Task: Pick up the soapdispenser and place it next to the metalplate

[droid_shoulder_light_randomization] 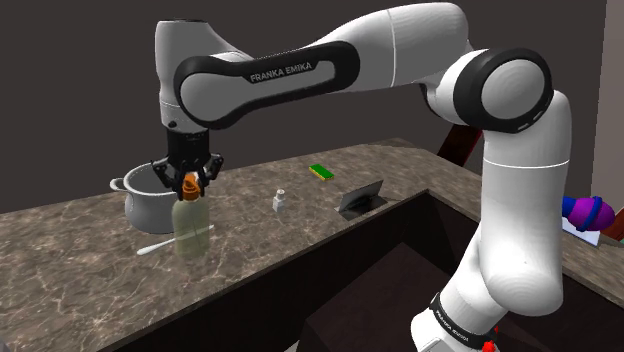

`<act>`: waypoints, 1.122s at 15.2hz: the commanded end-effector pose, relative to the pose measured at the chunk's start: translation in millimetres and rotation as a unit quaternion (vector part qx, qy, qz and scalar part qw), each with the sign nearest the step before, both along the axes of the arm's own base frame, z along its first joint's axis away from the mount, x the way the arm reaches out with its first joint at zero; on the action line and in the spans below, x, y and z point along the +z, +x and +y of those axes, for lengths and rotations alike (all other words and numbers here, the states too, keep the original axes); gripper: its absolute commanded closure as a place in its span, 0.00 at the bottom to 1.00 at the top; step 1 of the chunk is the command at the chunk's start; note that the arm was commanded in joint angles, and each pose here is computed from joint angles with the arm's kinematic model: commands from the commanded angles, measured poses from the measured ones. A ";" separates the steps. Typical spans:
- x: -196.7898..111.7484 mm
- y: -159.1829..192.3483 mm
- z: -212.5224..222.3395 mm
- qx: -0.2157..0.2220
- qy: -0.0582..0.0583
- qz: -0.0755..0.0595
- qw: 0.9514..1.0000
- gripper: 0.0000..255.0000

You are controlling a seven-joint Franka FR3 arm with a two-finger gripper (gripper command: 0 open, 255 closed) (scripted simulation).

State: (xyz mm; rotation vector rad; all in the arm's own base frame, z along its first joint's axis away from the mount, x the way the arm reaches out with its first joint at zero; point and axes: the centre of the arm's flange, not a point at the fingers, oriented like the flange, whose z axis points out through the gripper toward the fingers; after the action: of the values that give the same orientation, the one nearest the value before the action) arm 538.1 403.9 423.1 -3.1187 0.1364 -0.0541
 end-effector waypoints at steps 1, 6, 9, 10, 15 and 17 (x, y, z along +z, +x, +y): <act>11.0 -0.1 0.9 0.000 0.000 0.000 1.000 1.00; 37.4 -0.1 0.9 0.000 0.000 0.000 1.000 1.00; 53.2 -0.1 0.9 0.000 0.000 0.000 1.000 1.00; 58.5 -0.1 0.9 0.000 0.000 0.000 1.000 1.00; 84.9 -0.1 0.9 0.000 0.000 0.000 1.000 1.00; 95.5 -0.1 0.9 0.000 0.000 0.000 1.000 1.00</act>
State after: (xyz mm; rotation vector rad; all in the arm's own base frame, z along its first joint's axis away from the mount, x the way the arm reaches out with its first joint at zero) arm 538.0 405.8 512.9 -3.1187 0.1362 -0.0540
